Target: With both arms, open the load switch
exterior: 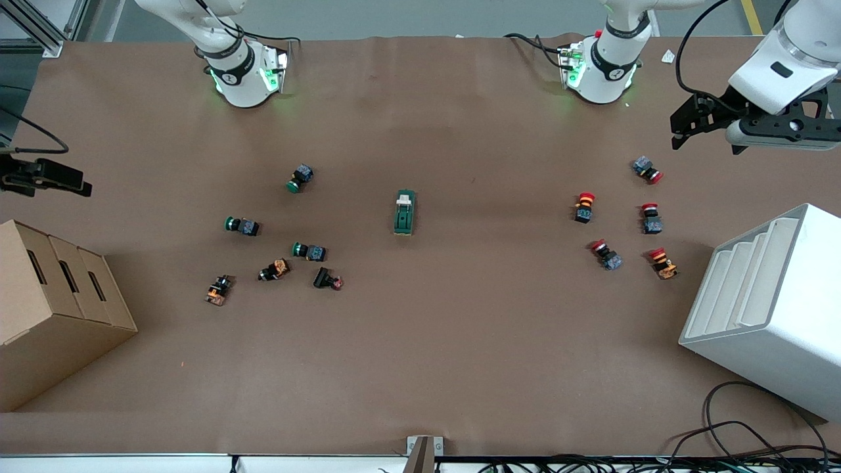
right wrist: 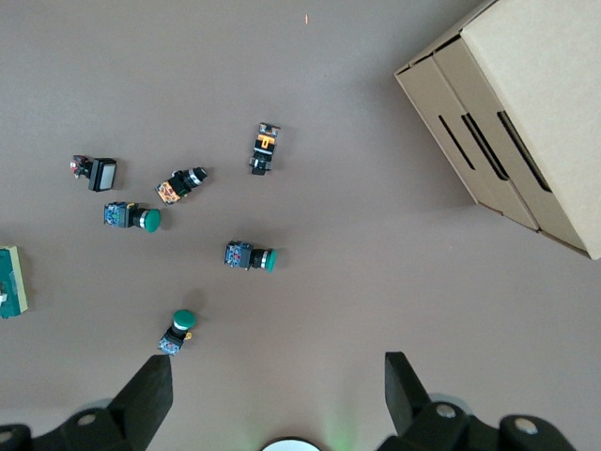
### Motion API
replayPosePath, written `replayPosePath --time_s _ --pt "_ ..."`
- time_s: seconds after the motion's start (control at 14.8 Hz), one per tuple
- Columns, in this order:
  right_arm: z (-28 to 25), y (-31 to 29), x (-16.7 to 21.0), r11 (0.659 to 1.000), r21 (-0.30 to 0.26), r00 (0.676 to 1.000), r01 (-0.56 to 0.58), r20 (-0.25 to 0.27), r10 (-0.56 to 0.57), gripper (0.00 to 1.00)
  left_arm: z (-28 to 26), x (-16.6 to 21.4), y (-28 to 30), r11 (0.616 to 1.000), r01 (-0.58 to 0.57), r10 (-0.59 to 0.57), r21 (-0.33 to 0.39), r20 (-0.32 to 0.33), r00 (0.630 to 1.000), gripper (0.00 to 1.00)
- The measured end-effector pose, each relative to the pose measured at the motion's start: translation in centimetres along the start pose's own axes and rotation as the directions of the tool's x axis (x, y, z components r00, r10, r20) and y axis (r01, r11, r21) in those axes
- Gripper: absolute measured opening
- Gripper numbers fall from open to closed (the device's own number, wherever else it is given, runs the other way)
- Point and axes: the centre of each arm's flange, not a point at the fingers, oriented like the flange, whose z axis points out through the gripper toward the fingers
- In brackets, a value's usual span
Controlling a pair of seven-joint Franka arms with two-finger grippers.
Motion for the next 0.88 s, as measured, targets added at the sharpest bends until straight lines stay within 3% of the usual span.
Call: replayPosePath --time_s 0.88 --pt "-2.3 -1.7 -4.4 1.000 0.001 1.000 0.005 -0.014 -0.005 1.00 -1.1 1.0 -1.5 0.998 0.034 -0.034 -0.044 0.003 0.999 1.00"
